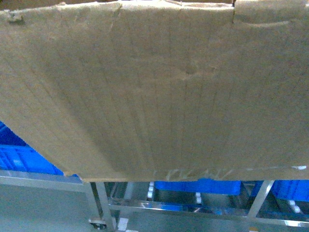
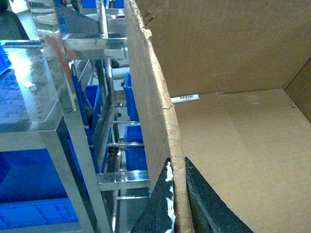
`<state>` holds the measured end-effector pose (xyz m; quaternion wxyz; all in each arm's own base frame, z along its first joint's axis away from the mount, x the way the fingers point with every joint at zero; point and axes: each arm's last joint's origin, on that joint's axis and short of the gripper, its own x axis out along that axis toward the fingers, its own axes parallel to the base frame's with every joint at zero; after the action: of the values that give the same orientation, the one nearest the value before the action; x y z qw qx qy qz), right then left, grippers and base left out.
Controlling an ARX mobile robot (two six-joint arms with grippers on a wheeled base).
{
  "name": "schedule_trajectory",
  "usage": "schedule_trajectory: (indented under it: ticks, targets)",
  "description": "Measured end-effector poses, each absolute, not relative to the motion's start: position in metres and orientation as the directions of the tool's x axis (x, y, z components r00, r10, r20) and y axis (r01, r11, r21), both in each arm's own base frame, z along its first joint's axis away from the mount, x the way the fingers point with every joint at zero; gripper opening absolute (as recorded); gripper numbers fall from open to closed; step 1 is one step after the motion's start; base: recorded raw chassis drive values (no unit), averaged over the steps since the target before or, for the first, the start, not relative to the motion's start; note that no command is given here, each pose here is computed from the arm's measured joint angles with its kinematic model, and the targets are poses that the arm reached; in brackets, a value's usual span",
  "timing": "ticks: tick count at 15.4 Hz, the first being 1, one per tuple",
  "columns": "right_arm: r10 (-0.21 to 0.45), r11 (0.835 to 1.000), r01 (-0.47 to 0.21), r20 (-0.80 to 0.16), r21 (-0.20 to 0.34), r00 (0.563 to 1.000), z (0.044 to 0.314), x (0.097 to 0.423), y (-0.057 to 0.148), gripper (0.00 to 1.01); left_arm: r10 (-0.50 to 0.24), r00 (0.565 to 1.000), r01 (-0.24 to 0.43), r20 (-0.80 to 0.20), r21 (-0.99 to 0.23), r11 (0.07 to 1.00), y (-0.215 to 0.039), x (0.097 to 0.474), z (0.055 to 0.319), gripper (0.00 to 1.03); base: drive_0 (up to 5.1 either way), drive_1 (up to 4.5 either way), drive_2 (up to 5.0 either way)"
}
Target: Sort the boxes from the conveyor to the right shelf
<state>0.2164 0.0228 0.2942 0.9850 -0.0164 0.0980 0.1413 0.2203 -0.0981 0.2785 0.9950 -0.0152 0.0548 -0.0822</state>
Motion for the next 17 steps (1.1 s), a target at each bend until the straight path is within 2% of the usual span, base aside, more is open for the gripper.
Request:
schedule_trajectory:
  ticks: [17]
  targets:
    - [0.273, 0.960, -0.279, -0.211, -0.002, 0.939, 0.2922, 0.2175, 0.0228, 0.02, -0.165, 0.979, 0.162, -0.118, -0.036, 0.986, -0.0985, 0.2211, 0.2766, 0.02, 0.0, 0.00, 0.0]
